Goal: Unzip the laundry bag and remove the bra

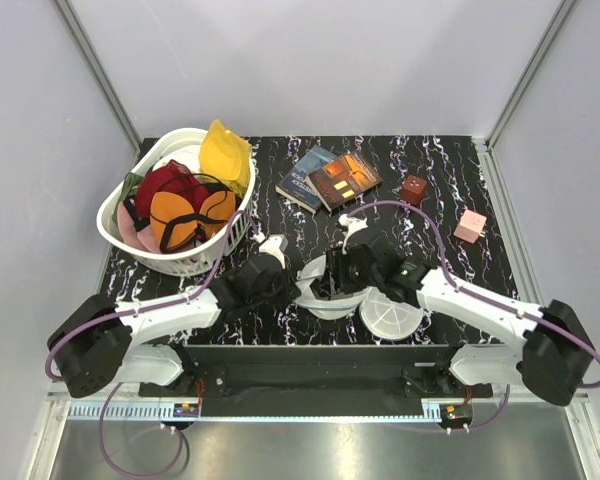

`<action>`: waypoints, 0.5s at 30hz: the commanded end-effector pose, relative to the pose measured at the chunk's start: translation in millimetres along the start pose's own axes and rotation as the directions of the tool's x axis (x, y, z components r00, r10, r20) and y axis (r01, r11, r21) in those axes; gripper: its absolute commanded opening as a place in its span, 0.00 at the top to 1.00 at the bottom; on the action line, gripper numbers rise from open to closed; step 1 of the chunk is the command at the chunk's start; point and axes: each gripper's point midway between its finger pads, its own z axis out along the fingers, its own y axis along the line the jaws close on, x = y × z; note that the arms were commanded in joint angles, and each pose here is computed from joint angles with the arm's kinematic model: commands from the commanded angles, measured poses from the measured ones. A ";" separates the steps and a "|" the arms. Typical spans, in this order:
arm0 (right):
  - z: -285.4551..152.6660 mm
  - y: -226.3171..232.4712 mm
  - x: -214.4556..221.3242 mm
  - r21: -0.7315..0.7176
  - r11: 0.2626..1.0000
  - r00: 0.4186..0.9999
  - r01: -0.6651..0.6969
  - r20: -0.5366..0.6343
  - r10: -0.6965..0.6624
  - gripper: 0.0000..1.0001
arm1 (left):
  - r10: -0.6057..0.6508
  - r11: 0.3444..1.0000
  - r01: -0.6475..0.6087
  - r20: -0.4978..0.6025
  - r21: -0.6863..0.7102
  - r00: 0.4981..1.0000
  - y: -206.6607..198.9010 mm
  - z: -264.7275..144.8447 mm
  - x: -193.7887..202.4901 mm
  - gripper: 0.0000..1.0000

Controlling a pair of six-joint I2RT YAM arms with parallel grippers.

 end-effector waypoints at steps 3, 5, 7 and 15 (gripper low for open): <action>22.0 21.5 -9.1 -0.064 0.995 0.997 0.074 0.010 -0.073 0.43 | -0.020 1.000 0.020 0.052 0.015 0.998 -6.2 4.7 -8.6 1.00; 29.5 17.4 -5.9 -0.043 0.996 0.997 0.076 -0.006 -0.077 0.43 | -0.022 1.000 0.021 0.053 0.019 0.998 -7.3 4.3 -9.3 1.00; 35.5 13.0 -3.7 -0.021 0.997 0.997 0.081 -0.012 -0.081 0.43 | -0.023 1.000 0.022 0.055 0.019 0.998 -7.1 4.2 -9.6 1.00; 60.9 6.2 7.3 0.015 0.995 0.994 0.098 -0.041 -0.098 0.42 | -0.021 1.000 0.020 0.064 0.023 0.998 -7.2 2.4 -10.4 1.00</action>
